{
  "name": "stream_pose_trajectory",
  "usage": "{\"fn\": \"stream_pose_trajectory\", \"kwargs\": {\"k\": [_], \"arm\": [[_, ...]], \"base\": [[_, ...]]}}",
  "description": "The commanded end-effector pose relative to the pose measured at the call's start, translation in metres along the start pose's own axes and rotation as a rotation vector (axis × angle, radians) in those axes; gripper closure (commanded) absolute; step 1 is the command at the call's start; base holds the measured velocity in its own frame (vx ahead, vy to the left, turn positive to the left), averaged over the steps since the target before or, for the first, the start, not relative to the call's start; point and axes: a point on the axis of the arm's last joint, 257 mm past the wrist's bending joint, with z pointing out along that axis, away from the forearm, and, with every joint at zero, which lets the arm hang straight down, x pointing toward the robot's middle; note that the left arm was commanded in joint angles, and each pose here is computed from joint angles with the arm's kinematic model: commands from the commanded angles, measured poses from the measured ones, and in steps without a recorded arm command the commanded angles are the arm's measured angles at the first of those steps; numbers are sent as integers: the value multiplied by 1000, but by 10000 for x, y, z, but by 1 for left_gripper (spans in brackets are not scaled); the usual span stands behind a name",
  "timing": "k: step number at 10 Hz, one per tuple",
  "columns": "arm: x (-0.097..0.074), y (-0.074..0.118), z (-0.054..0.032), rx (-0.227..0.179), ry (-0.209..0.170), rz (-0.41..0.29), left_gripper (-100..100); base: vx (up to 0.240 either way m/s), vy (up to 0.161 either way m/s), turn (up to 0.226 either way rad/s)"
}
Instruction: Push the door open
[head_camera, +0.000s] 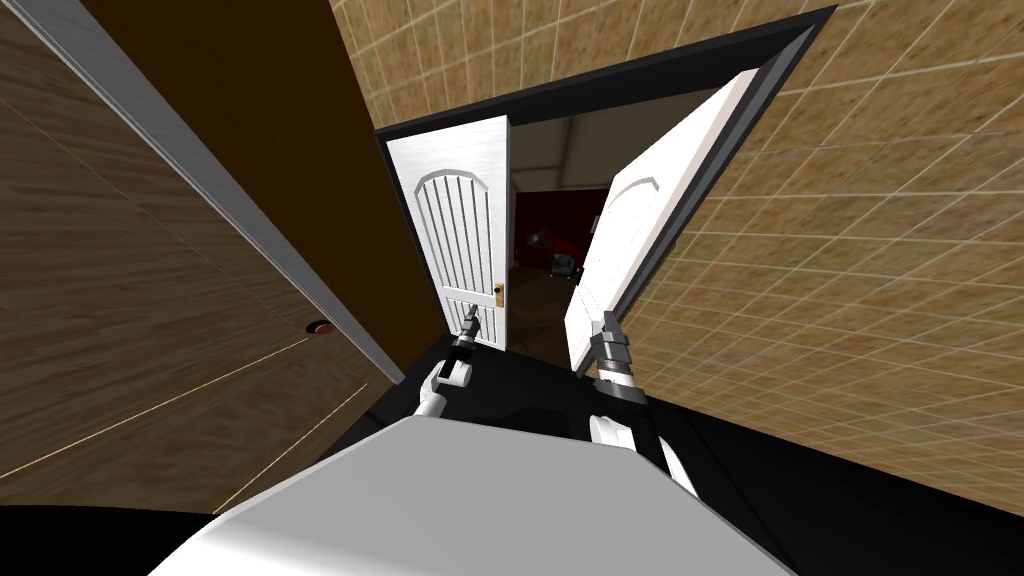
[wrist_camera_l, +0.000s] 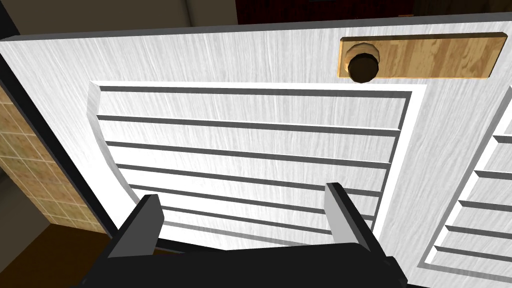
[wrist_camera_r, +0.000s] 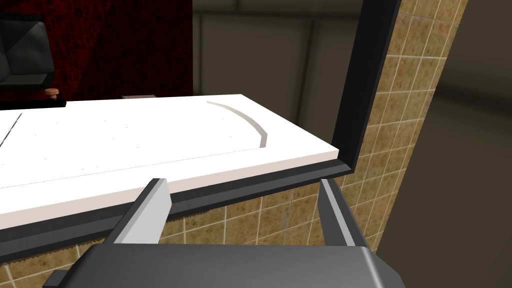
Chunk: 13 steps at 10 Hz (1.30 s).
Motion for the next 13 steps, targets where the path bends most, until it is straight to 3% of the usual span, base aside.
{"fn": "stream_pose_trajectory", "kwargs": {"k": [1,2,3,4,5,6,7,8,9,10,11,12,13], "arm": [[54,72,82,-10,12,-3,-100],[50,135,63,-23,11,-3,-100],[103,167,137,-28,22,-6,-100],[98,231,116,-41,21,-5,-100],[151,280,181,-50,31,-8,-100],[148,322,166,-59,31,-8,-100],[200,384,224,-70,41,-9,-100],[198,409,215,-76,40,-9,-100],[253,427,286,-79,51,-11,-100],[247,493,261,-93,50,-10,-100],[302,511,327,-96,60,-12,-100],[297,571,303,-109,59,-12,-100],[350,594,365,-114,68,-13,-100]], "base": [[57,25,-3],[50,26,-3],[51,37,-4],[43,37,-6],[54,50,-2],[48,44,-6],[54,43,-4],[45,38,-4],[51,43,-3],[46,35,-7],[55,43,-1],[42,32,-7],[43,27,-3]]}}
